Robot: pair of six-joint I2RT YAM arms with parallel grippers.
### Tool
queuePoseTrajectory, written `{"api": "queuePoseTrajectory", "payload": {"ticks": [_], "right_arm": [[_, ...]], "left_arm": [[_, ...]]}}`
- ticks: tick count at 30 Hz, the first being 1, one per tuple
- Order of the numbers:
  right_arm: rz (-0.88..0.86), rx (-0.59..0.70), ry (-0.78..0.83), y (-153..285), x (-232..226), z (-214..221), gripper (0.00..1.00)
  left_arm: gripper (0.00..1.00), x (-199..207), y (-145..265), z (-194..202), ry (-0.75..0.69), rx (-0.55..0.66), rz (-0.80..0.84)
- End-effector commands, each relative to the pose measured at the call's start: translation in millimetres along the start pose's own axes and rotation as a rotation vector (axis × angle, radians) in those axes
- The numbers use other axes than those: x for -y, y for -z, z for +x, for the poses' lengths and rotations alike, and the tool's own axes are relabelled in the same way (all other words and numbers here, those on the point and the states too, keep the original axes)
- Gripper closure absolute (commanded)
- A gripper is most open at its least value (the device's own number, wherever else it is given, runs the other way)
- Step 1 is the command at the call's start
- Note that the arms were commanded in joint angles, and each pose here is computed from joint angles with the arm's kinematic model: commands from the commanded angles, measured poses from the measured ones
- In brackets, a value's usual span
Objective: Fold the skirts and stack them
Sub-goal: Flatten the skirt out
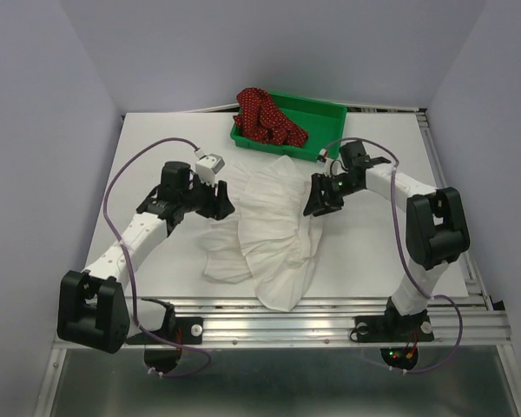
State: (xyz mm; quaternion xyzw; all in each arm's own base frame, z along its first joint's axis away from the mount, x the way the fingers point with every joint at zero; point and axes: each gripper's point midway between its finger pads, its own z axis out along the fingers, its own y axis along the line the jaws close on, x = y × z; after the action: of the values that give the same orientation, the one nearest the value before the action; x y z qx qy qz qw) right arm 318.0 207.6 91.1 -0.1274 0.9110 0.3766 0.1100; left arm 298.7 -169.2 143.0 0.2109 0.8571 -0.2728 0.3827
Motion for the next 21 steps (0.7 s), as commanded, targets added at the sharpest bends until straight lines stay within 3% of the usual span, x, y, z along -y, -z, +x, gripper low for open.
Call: {"api": "queuePoseTrajectory", "payload": {"ticks": [1, 7, 21], "right_arm": [[-0.037, -0.037, -0.133, -12, 1, 11, 0.44], [0.058, -0.004, -0.205, -22, 23, 11, 0.46], [-0.061, 0.003, -0.249, -27, 6, 4, 0.58]], "left_arm": [[0.37, -9, 6, -22, 0.006, 0.07, -0.028], [0.37, -12, 13, -29, 0.019, 0.096, -0.04], [0.37, -14, 9, -23, 0.025, 0.087, -0.039]]}}
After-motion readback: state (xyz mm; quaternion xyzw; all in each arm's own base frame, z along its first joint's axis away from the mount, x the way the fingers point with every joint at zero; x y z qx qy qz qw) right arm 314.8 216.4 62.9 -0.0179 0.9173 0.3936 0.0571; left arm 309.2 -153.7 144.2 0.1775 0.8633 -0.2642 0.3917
